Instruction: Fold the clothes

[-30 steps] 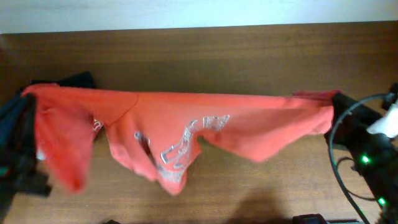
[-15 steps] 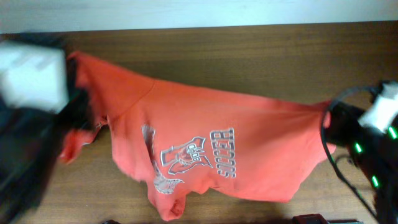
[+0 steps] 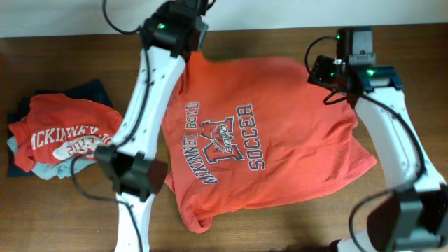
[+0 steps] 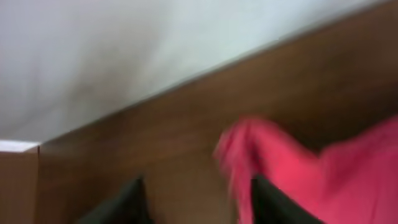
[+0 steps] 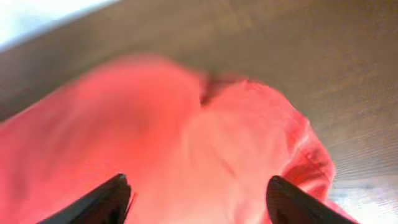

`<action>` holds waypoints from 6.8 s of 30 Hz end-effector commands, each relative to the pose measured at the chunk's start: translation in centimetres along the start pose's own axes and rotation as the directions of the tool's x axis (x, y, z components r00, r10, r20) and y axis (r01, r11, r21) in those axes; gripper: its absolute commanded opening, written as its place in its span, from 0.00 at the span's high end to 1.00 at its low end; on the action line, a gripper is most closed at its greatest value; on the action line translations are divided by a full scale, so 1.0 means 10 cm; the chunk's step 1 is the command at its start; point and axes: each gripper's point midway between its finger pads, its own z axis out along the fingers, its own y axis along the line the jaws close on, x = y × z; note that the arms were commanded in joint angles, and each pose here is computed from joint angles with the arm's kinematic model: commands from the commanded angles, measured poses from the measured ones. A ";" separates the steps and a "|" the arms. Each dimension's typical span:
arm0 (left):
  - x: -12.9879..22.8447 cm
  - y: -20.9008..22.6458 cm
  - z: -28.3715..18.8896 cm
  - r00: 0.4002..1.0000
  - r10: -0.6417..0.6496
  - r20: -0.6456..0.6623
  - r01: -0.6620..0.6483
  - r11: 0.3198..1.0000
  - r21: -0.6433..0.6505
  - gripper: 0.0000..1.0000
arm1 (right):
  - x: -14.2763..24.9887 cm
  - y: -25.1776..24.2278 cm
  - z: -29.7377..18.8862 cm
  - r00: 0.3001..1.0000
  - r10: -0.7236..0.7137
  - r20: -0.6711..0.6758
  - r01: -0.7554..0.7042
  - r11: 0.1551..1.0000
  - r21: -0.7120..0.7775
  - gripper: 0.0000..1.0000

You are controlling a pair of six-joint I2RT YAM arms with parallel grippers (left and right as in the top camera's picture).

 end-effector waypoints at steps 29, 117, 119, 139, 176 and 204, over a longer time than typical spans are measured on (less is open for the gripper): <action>1.12 1.23 -1.42 0.862 -0.443 -0.246 0.480 0.870 0.116 0.01 | 1.82 -1.89 0.05 0.683 0.459 -0.569 -0.303 0.886 0.351 0.15; 1.05 0.52 1.30 0.883 -0.342 -0.322 0.454 0.797 0.399 0.27 | 1.09 -1.23 -0.12 0.877 0.203 -0.436 -0.324 0.919 -0.224 0.35; 0.96 0.63 1.03 0.883 -0.345 -0.317 0.454 0.797 0.398 0.25 | 1.11 -1.29 -0.11 0.878 0.204 -0.432 -0.310 0.932 -0.189 0.32; 0.95 1.82 -2.13 0.883 -0.468 0.023 0.462 0.878 0.125 0.24 | 2.37 -1.26 0.78 0.743 0.241 -0.625 -0.202 0.970 0.133 0.91; 3.94 -1.47 -0.94 0.397 -0.169 -0.902 0.807 0.534 0.254 0.35 | 1.07 -1.54 0.08 0.815 0.461 -0.351 -0.513 0.856 -0.066 0.43; 3.39 -0.21 -0.68 0.558 -0.338 -0.758 0.629 0.768 0.120 0.80 | 1.09 -1.52 -0.03 0.829 0.436 -0.350 -0.488 0.870 -0.073 0.42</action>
